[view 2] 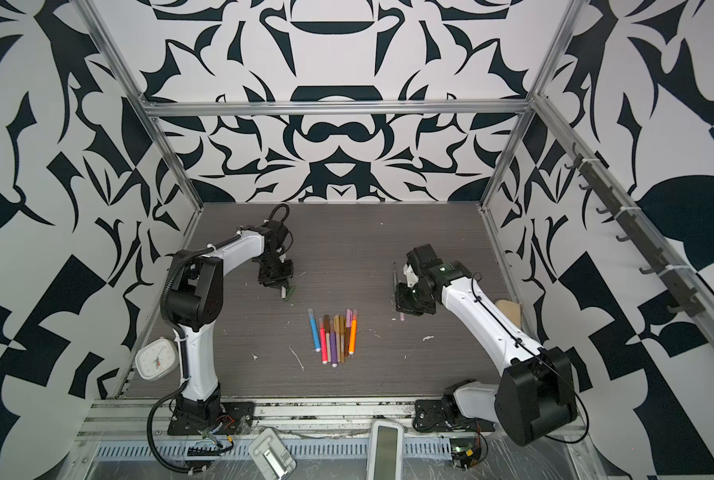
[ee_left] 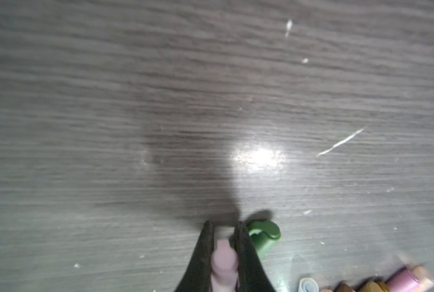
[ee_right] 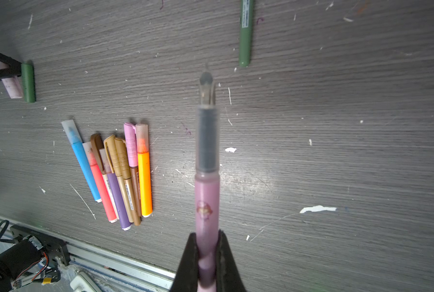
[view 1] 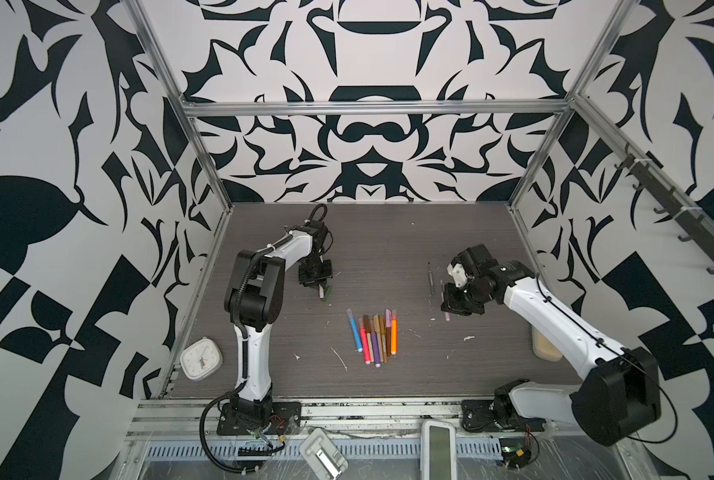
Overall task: Open the pen caps
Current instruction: 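Lower the pink cap beside the green cap and open the left gripper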
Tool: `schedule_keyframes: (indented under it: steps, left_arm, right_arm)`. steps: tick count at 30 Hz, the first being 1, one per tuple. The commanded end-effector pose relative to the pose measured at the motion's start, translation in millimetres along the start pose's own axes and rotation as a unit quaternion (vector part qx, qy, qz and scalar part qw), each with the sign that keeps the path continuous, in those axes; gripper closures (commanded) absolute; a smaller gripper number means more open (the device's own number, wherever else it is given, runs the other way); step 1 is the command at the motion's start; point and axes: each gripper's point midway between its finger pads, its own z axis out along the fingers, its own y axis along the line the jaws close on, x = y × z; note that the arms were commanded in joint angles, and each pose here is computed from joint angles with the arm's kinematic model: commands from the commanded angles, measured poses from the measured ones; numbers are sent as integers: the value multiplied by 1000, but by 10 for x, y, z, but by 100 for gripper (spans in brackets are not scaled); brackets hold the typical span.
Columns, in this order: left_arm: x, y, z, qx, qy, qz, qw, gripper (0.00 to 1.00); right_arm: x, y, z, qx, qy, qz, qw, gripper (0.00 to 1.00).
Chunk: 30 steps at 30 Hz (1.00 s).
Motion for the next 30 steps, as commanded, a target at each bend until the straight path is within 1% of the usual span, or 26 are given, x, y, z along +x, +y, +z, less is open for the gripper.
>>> schedule_keyframes:
  steps: [1, 2, 5, 12, 20, 27, 30]
  left_arm:
    - [184, 166, 18, -39, 27, 2, 999, 98]
    - [204, 191, 14, -44, 28, 4, 999, 100]
    - [280, 224, 23, -45, 33, 6, 998, 100]
    - [460, 71, 15, -28, 33, 13, 999, 100]
    - [511, -46, 94, -19, 40, 10, 999, 100]
    - [526, 44, 127, -41, 49, 6, 998, 100]
    - [531, 140, 155, -55, 55, -13, 997, 100]
  right_arm:
    - [-44, 44, -81, -9, -12, -15, 1000, 100]
    - [-42, 41, -88, -9, -12, -15, 1000, 100]
    - [-34, 39, -98, -9, -13, -16, 1000, 100]
    - [-11, 34, -71, -13, -11, -14, 1000, 100]
    - [-59, 68, -39, -20, -11, -8, 1000, 100]
    - [-41, 41, -40, -16, -12, -10, 1000, 100]
    - [-29, 29, -38, -15, -12, -9, 1000, 100]
